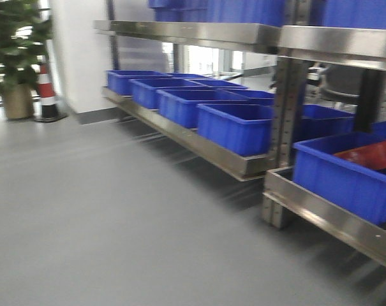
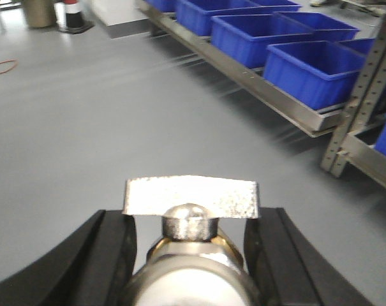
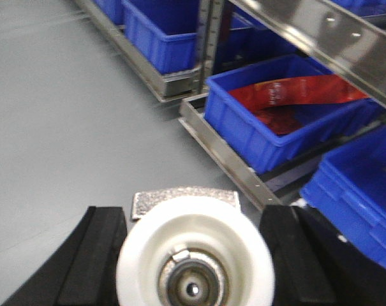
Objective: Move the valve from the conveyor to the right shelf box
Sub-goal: 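Hold both valves while the base drives to the blue-bin shelf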
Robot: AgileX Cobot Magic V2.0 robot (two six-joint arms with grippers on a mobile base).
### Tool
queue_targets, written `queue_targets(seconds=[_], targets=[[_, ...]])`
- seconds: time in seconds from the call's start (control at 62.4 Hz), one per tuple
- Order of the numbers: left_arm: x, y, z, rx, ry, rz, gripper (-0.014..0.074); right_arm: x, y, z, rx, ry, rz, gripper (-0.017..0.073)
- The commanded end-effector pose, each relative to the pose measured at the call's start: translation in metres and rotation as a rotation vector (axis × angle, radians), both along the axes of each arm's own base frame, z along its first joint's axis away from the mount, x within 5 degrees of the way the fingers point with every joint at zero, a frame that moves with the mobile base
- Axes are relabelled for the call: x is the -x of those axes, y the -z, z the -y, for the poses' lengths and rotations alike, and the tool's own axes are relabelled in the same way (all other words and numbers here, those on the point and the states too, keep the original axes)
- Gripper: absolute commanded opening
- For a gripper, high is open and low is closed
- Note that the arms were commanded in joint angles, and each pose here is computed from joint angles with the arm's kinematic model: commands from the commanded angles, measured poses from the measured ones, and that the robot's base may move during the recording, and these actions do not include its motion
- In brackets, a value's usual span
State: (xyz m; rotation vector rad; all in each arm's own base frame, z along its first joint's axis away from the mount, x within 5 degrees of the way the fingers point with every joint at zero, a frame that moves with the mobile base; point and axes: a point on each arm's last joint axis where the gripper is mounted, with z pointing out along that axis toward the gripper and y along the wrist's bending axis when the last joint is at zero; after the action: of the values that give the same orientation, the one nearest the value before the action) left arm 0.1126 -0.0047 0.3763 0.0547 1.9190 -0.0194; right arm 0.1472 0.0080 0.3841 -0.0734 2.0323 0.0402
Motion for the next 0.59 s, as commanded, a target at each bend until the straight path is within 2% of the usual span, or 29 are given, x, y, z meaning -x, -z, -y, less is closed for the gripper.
queue_targets(seconds=[0.0,0.577], targets=[[0.0004,-0.0060,0.0001,0.006,0.000,0.051,-0.0111,0.0015,-0.0119,0.0011,0.002,0.008,0.096,-0.0164],[0.0004,-0.0060,0.0001,0.006,0.000,0.051,-0.0111,0.0015,-0.0119,0.0011,0.002,0.008,0.096,-0.0164]])
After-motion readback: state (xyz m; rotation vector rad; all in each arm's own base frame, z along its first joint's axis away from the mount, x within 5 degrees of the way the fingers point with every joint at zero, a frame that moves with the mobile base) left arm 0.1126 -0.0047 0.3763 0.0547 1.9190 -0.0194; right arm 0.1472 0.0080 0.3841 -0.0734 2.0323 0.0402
